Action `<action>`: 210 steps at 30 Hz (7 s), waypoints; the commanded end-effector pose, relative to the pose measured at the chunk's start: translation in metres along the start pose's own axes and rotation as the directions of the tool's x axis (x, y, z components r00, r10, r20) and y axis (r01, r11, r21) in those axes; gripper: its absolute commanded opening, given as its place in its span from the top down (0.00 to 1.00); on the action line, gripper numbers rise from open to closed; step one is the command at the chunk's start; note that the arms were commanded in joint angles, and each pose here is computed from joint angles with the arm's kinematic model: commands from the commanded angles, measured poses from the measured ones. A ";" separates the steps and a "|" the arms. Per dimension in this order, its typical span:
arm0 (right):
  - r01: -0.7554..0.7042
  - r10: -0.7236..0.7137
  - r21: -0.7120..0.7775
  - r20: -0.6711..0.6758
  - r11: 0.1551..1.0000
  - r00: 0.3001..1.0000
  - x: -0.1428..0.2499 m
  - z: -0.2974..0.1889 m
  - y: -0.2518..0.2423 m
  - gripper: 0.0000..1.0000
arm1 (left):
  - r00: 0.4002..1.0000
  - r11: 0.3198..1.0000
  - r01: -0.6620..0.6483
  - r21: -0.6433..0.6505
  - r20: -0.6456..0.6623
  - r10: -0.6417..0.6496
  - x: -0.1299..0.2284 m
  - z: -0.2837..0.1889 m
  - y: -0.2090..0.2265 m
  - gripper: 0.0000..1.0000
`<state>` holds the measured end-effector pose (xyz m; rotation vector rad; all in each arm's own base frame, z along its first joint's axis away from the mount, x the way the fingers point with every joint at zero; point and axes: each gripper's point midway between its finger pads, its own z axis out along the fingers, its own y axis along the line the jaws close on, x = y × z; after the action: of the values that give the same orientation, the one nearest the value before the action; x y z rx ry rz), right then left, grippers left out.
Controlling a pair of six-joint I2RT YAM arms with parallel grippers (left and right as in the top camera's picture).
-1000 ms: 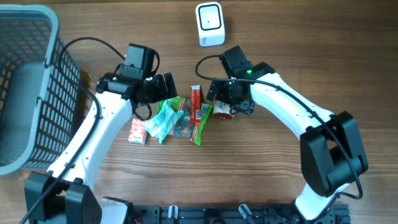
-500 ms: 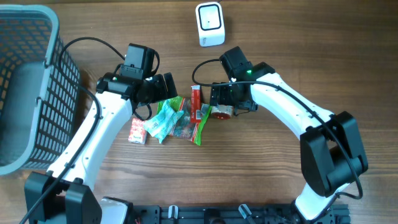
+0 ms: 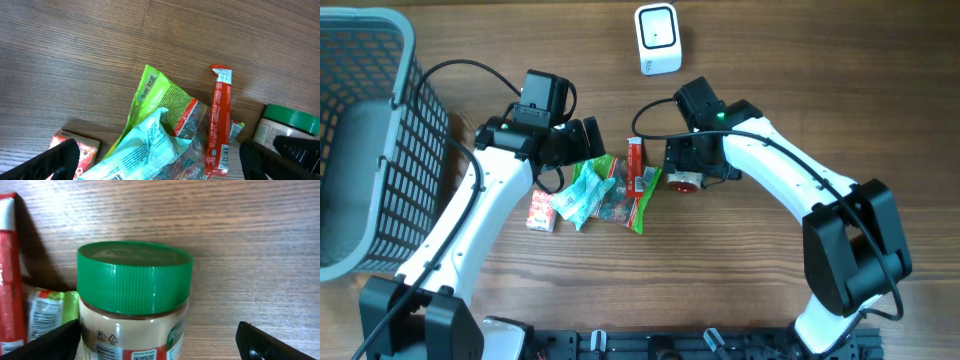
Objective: Scan the item barcode
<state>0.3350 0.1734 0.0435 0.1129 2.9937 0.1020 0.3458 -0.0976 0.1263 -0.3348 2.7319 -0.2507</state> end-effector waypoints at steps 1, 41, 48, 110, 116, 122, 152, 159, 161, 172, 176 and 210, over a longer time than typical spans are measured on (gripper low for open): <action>0.007 -0.008 0.030 0.027 1.000 1.000 -0.004 -0.005 -0.006 0.00 | 1.000 1.000 -0.017 -0.006 0.021 0.017 -0.006 -0.004 0.000 0.00; -0.198 0.194 -0.075 -0.056 0.977 0.979 -0.008 0.025 0.006 0.06 | 1.000 1.000 -0.017 -0.006 0.021 0.017 -0.006 -0.004 0.000 0.00; -0.199 0.197 -0.093 -0.026 0.976 0.980 -0.018 0.032 0.009 0.06 | 1.000 1.000 -0.017 -0.006 0.021 0.017 -0.006 -0.004 0.000 0.00; 0.514 -0.499 -0.167 0.124 0.842 0.858 -0.037 0.022 0.022 0.11 | 1.000 1.000 -0.017 -0.006 0.021 0.017 -0.006 -0.004 0.000 0.00; 0.535 -0.518 -0.192 0.138 0.822 0.844 -0.042 0.009 0.030 0.09 | 1.000 1.000 -0.017 -0.006 0.021 0.017 -0.006 -0.004 0.000 0.00; 0.439 -0.405 -0.208 0.189 0.874 0.895 -0.075 -0.041 0.047 0.00 | 1.000 1.000 -0.017 -0.005 0.020 0.017 -0.006 -0.004 0.000 0.00; 0.045 -0.096 -0.172 -0.300 0.984 0.949 -0.035 0.013 0.023 0.01 | 1.000 1.000 -0.017 -0.006 0.021 0.017 -0.006 -0.004 0.000 0.00; 0.109 -0.131 -0.098 -0.253 0.989 0.959 -0.032 0.033 0.022 0.02 | 1.000 1.000 -0.017 -0.006 0.021 0.017 -0.006 -0.004 0.000 0.00; 0.115 -0.129 -0.067 -0.248 0.991 0.960 -0.032 0.039 0.016 0.03 | 1.000 1.000 -0.017 -0.006 0.021 0.017 -0.006 -0.004 0.000 0.00; 0.248 -0.264 -0.093 -0.248 0.964 0.932 -0.027 0.044 0.011 0.01 | 1.000 1.000 -0.017 -0.006 0.021 0.017 -0.006 -0.004 0.000 0.00; 0.285 -0.292 -0.065 -0.233 0.956 0.928 -0.032 0.044 0.006 0.06 | 1.000 1.000 -0.017 -0.005 0.020 0.017 -0.006 -0.004 0.000 0.00; 0.220 -0.228 -0.058 -0.224 0.974 0.948 -0.039 0.034 0.010 0.38 | 1.000 1.000 -0.017 -0.006 0.021 0.017 -0.006 -0.004 0.000 0.00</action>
<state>0.3749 0.1806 0.0122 -0.2744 3.1998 0.1243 0.3457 -0.0976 0.1263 -0.3349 2.7323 -0.2505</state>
